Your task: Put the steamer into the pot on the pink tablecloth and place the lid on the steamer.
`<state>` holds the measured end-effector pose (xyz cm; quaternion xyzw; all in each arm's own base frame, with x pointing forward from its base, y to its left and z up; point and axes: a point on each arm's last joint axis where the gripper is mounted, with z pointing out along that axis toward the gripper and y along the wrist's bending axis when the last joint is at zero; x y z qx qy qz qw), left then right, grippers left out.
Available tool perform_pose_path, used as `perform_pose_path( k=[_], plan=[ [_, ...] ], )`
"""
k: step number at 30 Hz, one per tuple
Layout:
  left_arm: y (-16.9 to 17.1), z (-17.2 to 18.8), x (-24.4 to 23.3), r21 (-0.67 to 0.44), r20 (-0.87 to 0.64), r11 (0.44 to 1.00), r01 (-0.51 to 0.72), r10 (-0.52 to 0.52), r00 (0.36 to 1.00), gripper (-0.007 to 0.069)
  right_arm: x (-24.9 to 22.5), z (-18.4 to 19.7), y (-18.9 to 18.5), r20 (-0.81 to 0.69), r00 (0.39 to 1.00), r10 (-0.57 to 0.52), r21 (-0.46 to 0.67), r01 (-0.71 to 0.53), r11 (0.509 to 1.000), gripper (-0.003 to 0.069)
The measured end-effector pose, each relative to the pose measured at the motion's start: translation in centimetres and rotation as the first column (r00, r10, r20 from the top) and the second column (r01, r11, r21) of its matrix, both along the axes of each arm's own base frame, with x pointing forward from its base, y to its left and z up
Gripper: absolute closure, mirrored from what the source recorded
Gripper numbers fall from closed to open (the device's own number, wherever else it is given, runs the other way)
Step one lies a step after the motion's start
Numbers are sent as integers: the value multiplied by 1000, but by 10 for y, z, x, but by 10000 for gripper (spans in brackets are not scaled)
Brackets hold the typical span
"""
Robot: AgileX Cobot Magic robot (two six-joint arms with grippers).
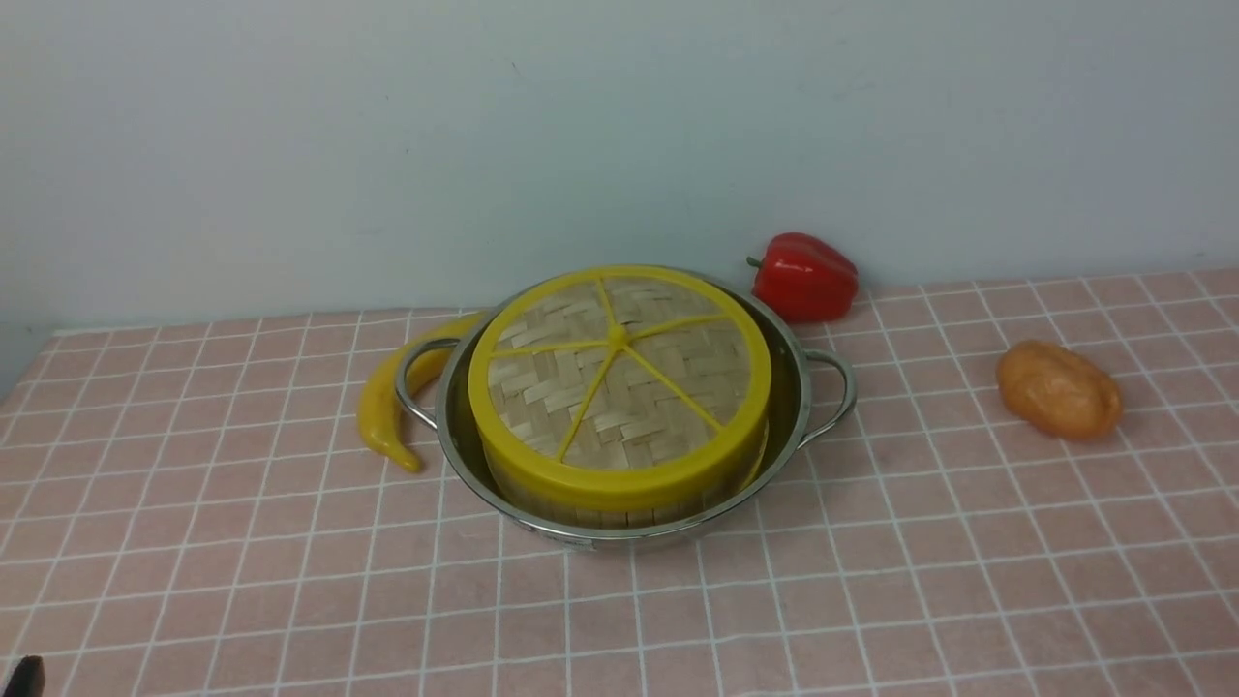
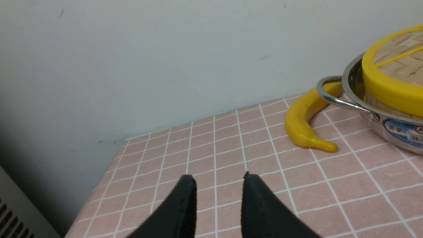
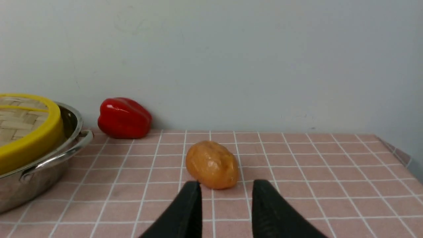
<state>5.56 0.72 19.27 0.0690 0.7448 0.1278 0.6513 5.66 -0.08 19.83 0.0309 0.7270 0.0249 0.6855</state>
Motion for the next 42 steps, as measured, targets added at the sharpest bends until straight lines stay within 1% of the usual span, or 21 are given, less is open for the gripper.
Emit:
perform_pose_path(
  k=[7,25,42],
  plan=[
    [0,0,0,0,0,1000,0,0,1000,421,-1,-6,0,-62,998,-3,23,5,1000,419],
    [0,0,0,0,0,1000,0,0,1000,384,-1,-6,0,-67,998,-3,25,5,1000,419],
    [0,0,0,0,0,1000,0,0,1000,383,-1,-6,0,-69,998,-4,25,5,1000,419]
  ],
)
